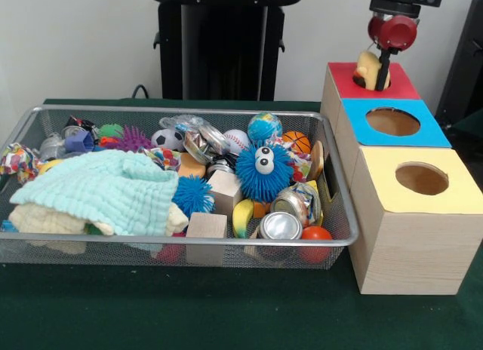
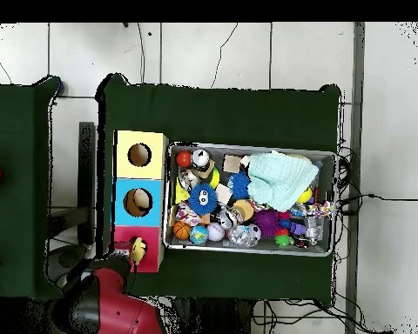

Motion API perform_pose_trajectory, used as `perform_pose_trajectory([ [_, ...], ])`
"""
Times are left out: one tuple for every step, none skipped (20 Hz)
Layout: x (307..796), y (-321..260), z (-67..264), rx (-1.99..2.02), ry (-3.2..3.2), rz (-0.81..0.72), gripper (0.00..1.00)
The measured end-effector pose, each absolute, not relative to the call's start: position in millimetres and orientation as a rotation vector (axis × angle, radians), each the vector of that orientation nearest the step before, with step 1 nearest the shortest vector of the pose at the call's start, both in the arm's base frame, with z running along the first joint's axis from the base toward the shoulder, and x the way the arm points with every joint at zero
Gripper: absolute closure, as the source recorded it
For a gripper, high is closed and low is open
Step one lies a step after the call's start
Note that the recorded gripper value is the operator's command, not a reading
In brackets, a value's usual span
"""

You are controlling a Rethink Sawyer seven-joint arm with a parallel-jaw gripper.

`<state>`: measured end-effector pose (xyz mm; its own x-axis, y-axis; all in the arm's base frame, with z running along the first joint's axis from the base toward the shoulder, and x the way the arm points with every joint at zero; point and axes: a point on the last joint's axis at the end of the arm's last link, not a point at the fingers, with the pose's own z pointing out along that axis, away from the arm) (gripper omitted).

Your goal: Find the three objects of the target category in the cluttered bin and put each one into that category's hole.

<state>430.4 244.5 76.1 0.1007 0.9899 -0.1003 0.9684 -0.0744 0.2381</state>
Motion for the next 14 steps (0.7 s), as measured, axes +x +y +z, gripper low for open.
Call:
perform_pose_trajectory([
  [429.9, 244.5, 75.8, 2.125, 1.956, 0.130, 1.00],
  [429.6, 244.6, 75.5, 2.117, 1.960, 0.132, 1.00],
  [429.2, 244.5, 75.3, 2.108, 1.963, 0.134, 1.00],
  [428.0, 244.4, 74.7, 2.086, 1.973, 0.139, 1.00],
  [427.5, 244.3, 74.4, 2.076, 1.977, 0.141, 1.00],
  [426.7, 244.3, 74.0, 2.060, 1.984, 0.145, 1.00],
  [425.9, 244.3, 73.6, 2.046, 1.988, 0.149, 1.00],
  [425.6, 244.2, 73.4, 2.040, 1.989, 0.151, 1.00],
  [424.8, 244.5, 73.0, 2.028, 1.991, 0.153, 1.00],
  [424.4, 244.5, 72.9, 2.024, 1.991, 0.152, 1.00],
  [423.5, 245.9, 72.5, 2.012, 1.986, 0.144, 1.00],
  [423.4, 247.0, 72.0, 2.005, 1.982, 0.138, 1.00],
  [423.1, 248.0, 71.9, 1.998, 1.979, 0.130, 1.00],
  [423.1, 250.0, 71.7, 1.985, 1.979, 0.113, 1.00],
])
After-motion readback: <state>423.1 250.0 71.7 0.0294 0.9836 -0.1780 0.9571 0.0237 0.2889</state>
